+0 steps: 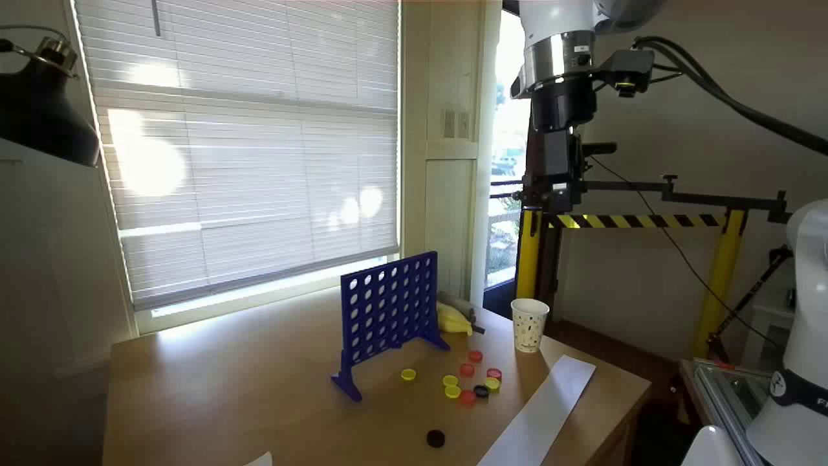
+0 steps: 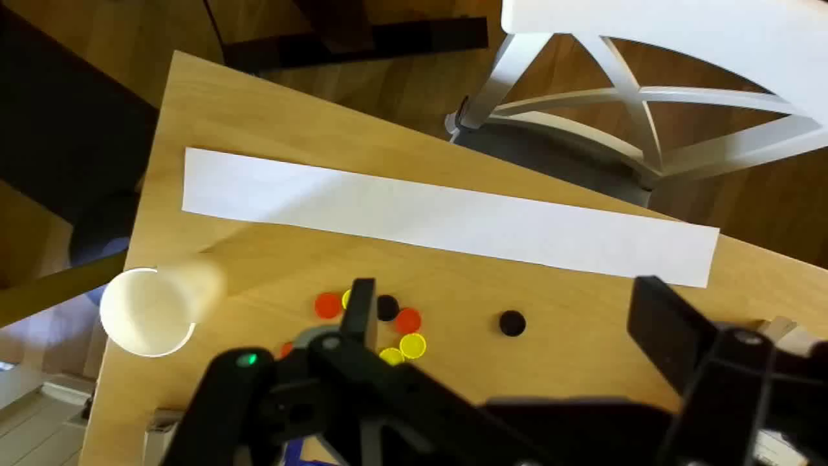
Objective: Place the yellow chip on the right on top of the two yellow chips.
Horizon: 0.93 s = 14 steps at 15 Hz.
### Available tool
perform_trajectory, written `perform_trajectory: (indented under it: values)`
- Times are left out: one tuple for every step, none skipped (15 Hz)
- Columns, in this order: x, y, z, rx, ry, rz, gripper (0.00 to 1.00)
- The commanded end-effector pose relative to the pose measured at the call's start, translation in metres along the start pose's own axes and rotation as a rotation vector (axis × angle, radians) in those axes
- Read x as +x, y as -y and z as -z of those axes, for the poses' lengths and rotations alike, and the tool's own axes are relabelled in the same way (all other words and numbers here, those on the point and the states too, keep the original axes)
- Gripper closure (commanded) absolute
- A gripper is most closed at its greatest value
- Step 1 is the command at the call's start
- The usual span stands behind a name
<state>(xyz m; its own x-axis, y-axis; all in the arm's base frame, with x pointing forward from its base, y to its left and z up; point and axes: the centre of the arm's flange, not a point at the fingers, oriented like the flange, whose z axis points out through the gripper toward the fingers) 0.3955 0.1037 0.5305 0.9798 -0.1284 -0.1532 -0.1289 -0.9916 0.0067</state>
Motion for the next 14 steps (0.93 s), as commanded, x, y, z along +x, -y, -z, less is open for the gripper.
perform_trajectory:
  values:
    - [0.0, 0.0, 0.0, 0.0, 0.0, 0.0, 0.0]
    - [0.0, 0.0, 0.0, 0.0, 0.0, 0.0, 0.0]
    - [0.0, 0.0, 0.0, 0.0, 0.0, 0.0, 0.0]
    - [0.0, 0.0, 0.0, 0.0, 0.0, 0.0, 0.0]
    - [0.0, 0.0, 0.0, 0.0, 0.0, 0.0, 0.0]
    - [0.003, -0.003, -0.006, -0.037, -0.043, -0.027, 0.0]
    - [0.004, -0.007, -0.013, -0.062, -0.068, -0.028, 0.0]
    - [0.006, -0.016, -0.023, -0.067, -0.095, -0.044, 0.0]
    - [0.007, -0.023, -0.034, -0.068, -0.121, -0.058, 0.0]
    - [0.008, -0.031, -0.045, -0.054, -0.142, -0.067, 0.0]
    - [0.01, -0.038, -0.055, -0.034, -0.165, -0.069, 0.0]
    - [0.01, -0.043, -0.064, -0.014, -0.184, -0.078, 0.0]
    - [0.012, -0.049, -0.074, 0.009, -0.206, -0.078, 0.0]
    - [0.014, -0.056, -0.084, 0.018, -0.223, -0.079, 0.0]
